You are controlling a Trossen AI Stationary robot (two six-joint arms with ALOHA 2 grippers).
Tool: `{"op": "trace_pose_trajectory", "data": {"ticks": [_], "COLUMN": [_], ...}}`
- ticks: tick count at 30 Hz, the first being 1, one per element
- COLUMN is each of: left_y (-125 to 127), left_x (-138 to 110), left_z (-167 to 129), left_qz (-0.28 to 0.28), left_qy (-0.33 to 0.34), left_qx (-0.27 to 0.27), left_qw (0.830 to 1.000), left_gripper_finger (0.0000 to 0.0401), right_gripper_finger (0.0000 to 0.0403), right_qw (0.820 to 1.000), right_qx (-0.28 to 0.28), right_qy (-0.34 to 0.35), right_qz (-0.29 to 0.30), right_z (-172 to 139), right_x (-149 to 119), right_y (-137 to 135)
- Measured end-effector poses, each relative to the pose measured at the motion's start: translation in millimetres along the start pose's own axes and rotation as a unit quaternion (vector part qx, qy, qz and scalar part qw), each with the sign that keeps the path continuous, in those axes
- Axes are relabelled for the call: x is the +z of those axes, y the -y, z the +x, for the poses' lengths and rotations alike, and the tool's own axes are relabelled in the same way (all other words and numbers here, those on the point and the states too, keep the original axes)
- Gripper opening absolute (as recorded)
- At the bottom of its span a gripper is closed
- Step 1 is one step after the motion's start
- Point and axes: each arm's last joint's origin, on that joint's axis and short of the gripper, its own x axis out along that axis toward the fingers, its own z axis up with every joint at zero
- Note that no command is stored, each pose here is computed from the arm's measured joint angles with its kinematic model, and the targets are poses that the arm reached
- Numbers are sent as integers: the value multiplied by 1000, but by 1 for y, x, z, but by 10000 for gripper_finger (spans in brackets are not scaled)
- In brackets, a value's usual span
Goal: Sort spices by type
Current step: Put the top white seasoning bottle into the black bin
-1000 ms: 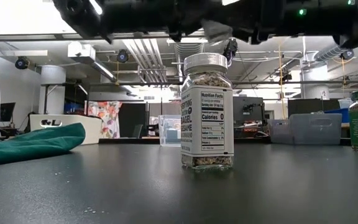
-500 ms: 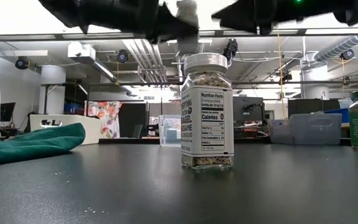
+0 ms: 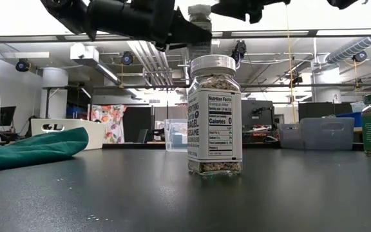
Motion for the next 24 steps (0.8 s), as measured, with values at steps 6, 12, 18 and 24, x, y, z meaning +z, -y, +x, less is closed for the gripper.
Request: {"op": "trace_pose_trajectory", "data": {"ticks": [6,12,18,24], "left_y": [4,4,4,3], "left_x": [1,2,3,3], "left_z": [0,0,0,0], "left_qz": [7,6,-11,-21], "left_qy": [6,7,9,11], "left_qx": [-2,0,0,0], "left_qw": [1000,1000,1000,1000], "left_gripper_finger": [182,182,182,183], "right_gripper_finger": [334,313,283,261], "right_qw": [1000,999,999,999], "right_qx": [-9,-9,-6,-5], "right_qy": [-22,-30,-31,-45], "right_qz": [5,7,1,-14], "right_z": [10,14,14,15], "right_x": [-5,-5,-6,-6], "right_y": [4,7,7,7]}}
